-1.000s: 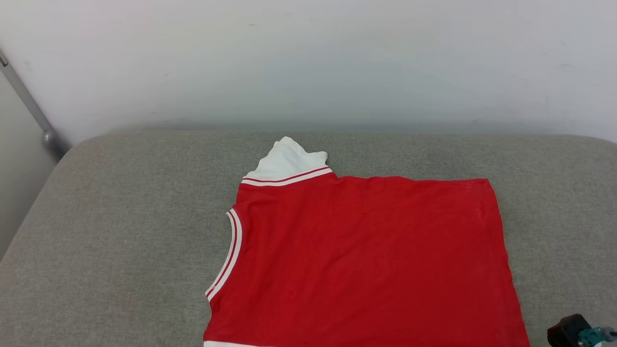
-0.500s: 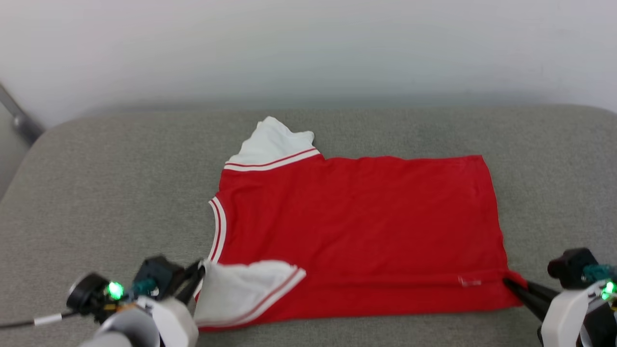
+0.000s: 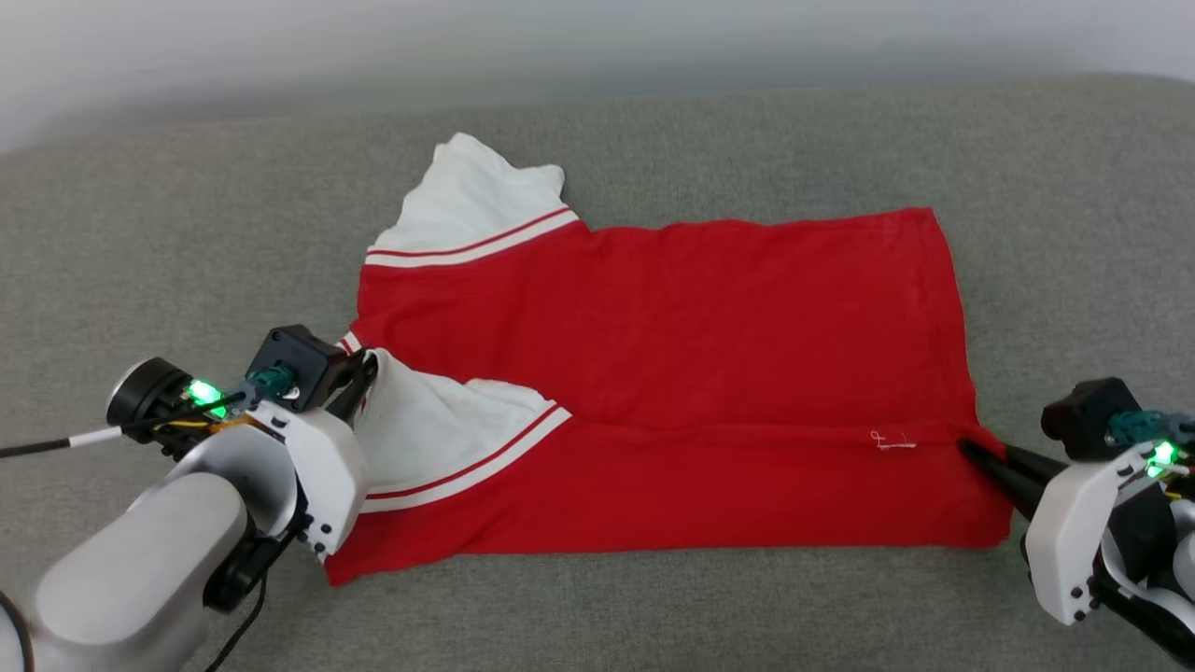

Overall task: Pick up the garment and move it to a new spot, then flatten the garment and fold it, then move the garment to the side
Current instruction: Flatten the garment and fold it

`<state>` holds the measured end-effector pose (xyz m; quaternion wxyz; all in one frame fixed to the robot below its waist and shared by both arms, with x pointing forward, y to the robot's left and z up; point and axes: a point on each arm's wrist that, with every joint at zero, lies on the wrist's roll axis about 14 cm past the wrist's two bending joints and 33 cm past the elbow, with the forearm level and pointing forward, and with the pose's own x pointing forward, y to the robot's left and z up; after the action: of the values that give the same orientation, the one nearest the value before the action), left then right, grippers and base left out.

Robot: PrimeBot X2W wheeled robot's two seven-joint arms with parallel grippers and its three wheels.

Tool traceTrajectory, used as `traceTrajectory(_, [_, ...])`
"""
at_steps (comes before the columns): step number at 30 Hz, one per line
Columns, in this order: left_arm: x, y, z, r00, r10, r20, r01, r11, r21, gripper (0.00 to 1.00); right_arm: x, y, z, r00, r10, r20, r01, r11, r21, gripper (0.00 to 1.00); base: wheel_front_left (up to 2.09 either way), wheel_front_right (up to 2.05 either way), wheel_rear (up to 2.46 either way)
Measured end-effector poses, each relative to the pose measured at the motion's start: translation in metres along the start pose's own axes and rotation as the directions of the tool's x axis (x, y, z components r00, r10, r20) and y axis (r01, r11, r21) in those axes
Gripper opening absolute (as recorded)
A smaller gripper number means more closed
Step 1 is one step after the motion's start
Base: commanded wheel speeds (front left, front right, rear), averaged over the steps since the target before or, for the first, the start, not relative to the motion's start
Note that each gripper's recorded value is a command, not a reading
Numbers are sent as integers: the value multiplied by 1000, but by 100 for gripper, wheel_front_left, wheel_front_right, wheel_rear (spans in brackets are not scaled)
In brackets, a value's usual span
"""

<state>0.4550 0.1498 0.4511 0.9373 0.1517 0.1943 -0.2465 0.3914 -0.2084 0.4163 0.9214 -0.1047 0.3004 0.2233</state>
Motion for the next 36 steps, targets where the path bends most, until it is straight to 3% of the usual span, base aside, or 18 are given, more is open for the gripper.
traceTrajectory(10, [32, -3, -57, 989, -49, -143, 44, 998, -33, 0, 29, -1, -27, 995, 19, -98, -15, 999, 43, 0, 0, 0, 0])
traceTrajectory(11, [32, -1, -56, 990, -43, -134, 39, 999, -33, 0, 30, 0, -25, 996, 19, -87, -15, 999, 48, 11, 0, 0, 0])
traceTrajectory(12, [32, 0, -56, 991, -37, -128, 32, 999, -44, 39, 29, -1, -25, 997, 16, -81, -12, 999, 48, 48, 0, 0, 0])
traceTrajectory(13, [31, -1, -54, 992, -34, -120, 29, 999, -46, 39, 29, -1, -23, 997, 13, -72, -10, 999, 47, 48, 0, 0, 0])
traceTrajectory(14, [30, 0, -51, 994, -27, -107, 23, 999, -38, 100, 28, -1, -20, 998, 10, -55, -8, 999, 43, 100, 0, 0, 0])
traceTrajectory(25, [-8, 35, 11, 998, 59, -3, -59, 998, 8, 100, -1, -5, 22, 991, -34, 131, 34, 999, 0, 100, 0, 0, 0])
traceTrajectory(31, [-26, 32, 10, 982, 2, -188, 1, 1000, 13, 100, -9, -2, 34, 985, -36, 170, 40, 999, -19, 100, 0, 0, 0])
traceTrajectory(36, [-37, 12, -9, 910, -98, -403, 88, 995, -45, 100, -11, 2, 34, 985, -34, 172, 38, 999, -17, 100, 0, 0, 0])
